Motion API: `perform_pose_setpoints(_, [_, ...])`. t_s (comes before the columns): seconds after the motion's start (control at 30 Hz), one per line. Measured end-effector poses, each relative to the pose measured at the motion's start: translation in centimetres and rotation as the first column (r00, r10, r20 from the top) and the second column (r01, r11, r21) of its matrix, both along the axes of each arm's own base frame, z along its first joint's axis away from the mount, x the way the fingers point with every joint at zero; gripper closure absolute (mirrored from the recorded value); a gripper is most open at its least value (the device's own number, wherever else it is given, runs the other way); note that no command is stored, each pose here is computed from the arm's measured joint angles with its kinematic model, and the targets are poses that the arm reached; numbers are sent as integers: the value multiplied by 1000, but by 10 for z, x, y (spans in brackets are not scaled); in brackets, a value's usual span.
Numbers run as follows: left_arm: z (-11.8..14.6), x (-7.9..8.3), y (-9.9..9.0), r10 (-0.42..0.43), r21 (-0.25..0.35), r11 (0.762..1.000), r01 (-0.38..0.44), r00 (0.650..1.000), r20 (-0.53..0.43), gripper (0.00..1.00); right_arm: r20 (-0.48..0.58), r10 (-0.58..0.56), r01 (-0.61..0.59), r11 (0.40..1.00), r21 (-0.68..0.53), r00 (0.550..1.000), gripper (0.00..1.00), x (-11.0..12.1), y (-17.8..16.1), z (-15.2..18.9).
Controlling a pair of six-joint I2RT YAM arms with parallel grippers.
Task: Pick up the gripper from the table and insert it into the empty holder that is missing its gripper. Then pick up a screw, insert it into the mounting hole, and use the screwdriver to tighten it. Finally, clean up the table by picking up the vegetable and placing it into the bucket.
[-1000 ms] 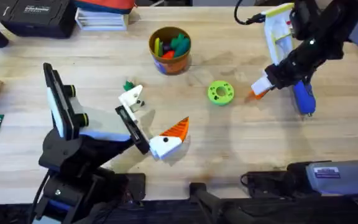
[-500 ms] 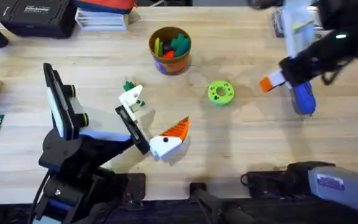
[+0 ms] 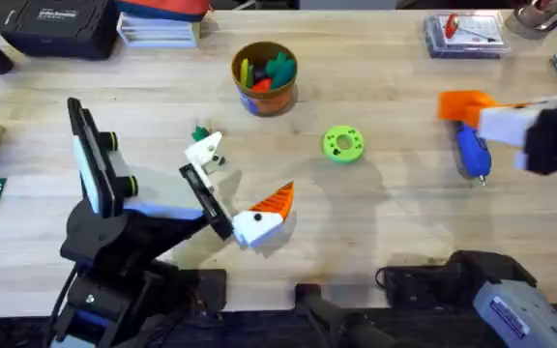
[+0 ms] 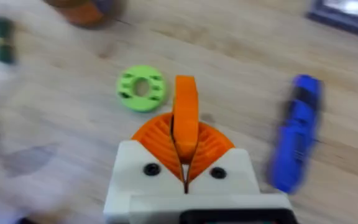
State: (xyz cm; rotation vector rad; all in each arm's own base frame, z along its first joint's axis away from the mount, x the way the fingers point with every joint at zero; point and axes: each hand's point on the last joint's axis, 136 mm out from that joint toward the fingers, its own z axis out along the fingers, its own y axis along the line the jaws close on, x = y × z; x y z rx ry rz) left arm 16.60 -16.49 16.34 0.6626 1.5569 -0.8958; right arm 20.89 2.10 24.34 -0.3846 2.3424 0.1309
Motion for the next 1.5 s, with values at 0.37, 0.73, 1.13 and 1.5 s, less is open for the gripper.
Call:
perform_pose_setpoints(0.37, [0,-1,0,-5,0,1000,5,1000,-1,14,-239,70,102,763,638,969,994,19,76,-60])
perform_pose_setpoints(0.73, [-1,-27,-14,-175,-9,985,175,985,-13,13,-458,380,186,570,800,804,994,11,144,-74])
perform_pose_setpoints(1.13, [-1,-38,-19,-242,-13,970,242,970,-20,14,-401,715,123,409,904,573,994,-5,217,-78])
perform_pose_setpoints(1.5, [-1,-37,-18,-240,-15,971,240,970,-23,15,-426,752,185,388,903,502,994,4,246,-78])
